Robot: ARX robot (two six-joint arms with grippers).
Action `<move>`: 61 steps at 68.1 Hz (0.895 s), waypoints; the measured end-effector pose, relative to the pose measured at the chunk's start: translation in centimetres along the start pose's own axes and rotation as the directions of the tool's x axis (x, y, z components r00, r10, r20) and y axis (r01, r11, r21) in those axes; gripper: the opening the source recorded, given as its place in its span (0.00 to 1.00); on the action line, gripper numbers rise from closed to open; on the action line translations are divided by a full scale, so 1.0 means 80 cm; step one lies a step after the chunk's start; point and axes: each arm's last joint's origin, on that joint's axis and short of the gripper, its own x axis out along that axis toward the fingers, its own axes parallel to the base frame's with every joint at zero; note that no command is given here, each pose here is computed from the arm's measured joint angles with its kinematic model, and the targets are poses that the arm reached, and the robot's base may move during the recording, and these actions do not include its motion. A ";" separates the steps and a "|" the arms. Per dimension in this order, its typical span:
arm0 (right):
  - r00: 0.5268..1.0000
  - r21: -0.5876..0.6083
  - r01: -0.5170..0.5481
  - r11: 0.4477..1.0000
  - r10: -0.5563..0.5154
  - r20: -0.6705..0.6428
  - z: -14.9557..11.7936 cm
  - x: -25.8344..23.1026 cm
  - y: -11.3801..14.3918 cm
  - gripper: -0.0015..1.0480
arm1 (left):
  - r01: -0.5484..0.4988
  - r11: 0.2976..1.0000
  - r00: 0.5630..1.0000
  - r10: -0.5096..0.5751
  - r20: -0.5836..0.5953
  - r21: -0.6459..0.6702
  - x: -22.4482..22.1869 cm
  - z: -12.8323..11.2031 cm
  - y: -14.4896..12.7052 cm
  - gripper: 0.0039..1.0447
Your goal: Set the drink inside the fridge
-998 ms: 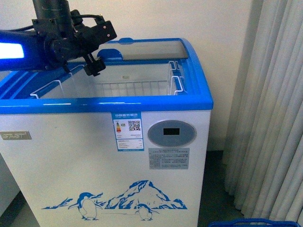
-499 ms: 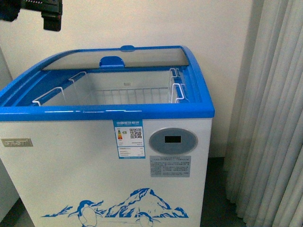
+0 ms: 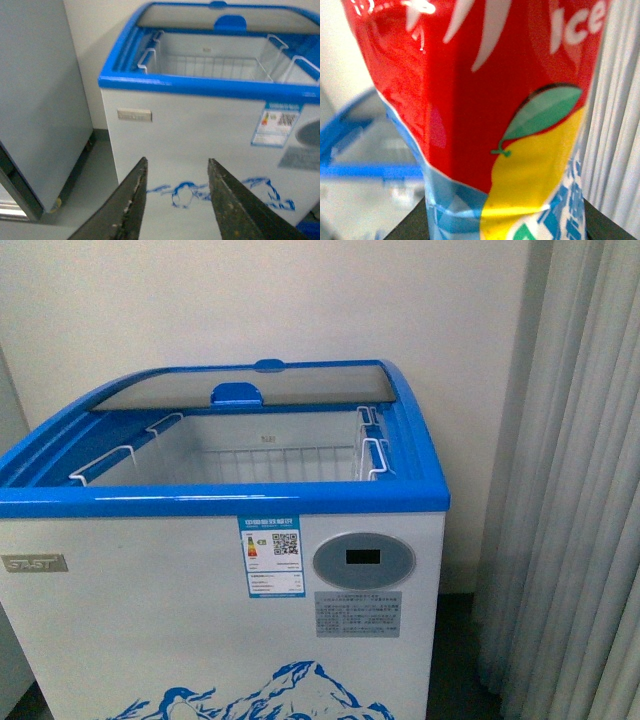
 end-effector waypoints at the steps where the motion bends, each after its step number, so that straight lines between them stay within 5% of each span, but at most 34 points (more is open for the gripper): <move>1: 0.999 -0.010 -0.001 1.000 0.000 -0.037 0.002 0.002 0.000 0.38 | 0.000 1.000 1.000 0.000 0.002 0.000 -0.002 -0.002 0.000 0.32; 6: 0.974 -0.114 -0.036 0.993 0.009 -0.227 0.013 0.032 0.001 0.38 | 0.001 1.000 0.999 -0.001 0.035 0.002 -0.010 -0.004 0.000 0.22; 17: 0.969 -0.398 -0.043 0.916 -0.058 -0.239 0.058 0.122 0.009 0.38 | -0.001 1.000 0.997 0.000 0.082 0.005 -0.018 0.001 0.000 0.02; 22: 0.963 -0.528 -0.055 0.847 -0.095 -0.253 0.077 0.171 0.018 0.38 | -0.001 1.000 0.997 0.001 0.077 0.005 -0.020 -0.003 0.000 0.02; 36: 0.964 -0.831 -0.144 0.537 -0.113 -0.240 0.119 0.303 0.091 0.38 | -0.001 1.000 0.997 0.001 0.080 0.006 -0.027 -0.008 0.000 0.02; 39: 0.970 -0.873 -0.140 0.468 -0.112 -0.216 0.127 0.335 0.119 0.38 | -0.001 1.000 0.996 0.001 0.090 0.006 -0.028 -0.013 0.000 0.02; 49: 0.971 -0.917 -0.159 0.366 -0.109 -0.212 0.120 0.391 0.178 0.38 | -0.001 1.000 0.996 0.001 0.091 0.006 -0.031 -0.016 0.000 0.02; 61: 0.969 -0.916 -0.189 0.353 -0.085 -0.233 0.096 0.443 0.217 0.38 | -0.001 1.000 0.996 0.001 0.091 0.006 -0.034 -0.017 0.000 0.02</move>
